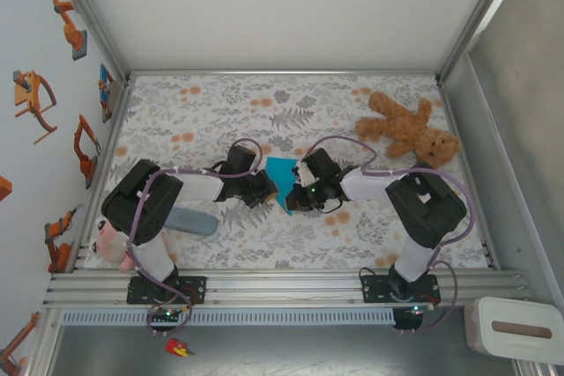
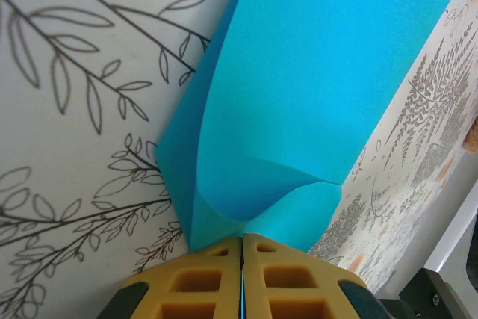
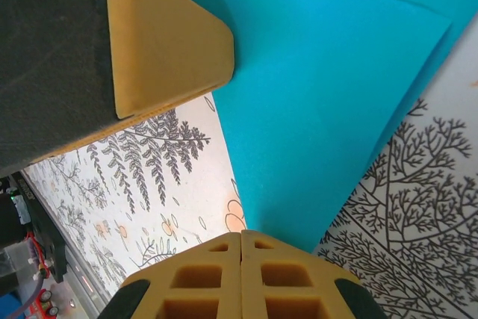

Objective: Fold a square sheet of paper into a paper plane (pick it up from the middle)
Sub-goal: Third fold the triangle at the center of the table.

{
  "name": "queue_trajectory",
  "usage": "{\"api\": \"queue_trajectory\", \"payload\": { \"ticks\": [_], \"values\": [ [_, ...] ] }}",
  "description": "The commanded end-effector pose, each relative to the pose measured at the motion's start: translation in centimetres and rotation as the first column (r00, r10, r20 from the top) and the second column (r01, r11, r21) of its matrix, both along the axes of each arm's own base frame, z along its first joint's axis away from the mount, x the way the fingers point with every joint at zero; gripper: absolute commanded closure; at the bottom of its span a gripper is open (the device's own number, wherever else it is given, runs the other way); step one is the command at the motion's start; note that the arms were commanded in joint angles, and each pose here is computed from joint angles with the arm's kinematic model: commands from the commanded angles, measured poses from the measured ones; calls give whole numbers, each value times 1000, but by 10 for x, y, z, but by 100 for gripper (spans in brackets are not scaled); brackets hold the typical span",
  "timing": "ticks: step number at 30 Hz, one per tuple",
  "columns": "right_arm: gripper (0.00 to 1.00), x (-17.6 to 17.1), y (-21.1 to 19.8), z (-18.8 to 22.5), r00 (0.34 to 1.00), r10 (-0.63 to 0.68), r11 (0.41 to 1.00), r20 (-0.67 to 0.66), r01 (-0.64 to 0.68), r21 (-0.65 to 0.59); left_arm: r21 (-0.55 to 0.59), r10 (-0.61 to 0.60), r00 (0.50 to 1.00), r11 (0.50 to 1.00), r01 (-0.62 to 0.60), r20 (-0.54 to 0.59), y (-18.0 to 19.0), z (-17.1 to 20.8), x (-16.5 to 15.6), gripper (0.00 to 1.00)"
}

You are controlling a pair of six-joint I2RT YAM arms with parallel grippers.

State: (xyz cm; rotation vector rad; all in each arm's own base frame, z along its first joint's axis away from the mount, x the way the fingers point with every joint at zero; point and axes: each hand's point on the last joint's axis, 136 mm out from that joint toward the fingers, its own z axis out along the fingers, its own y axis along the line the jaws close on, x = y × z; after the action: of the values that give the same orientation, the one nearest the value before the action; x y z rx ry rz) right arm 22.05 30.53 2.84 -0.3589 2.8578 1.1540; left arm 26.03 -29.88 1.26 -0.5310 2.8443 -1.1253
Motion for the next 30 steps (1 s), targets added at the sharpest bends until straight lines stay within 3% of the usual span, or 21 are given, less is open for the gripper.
{"api": "queue_trajectory", "payload": {
  "ticks": [1,13,30],
  "values": [
    [94,-9,-1,-3,999,23,1000,-36,-23,2,33,4,999,999,-3,-42,9,-5,-8,91],
    [94,-13,0,-11,998,41,999,-54,-41,-6,-47,-29,999,998,30,13,-4,21,-3,85],
    [95,-19,-4,-24,995,61,996,-73,-65,-59,-2,-27,999,1000,27,-26,2,4,-9,86]
  ]
}}
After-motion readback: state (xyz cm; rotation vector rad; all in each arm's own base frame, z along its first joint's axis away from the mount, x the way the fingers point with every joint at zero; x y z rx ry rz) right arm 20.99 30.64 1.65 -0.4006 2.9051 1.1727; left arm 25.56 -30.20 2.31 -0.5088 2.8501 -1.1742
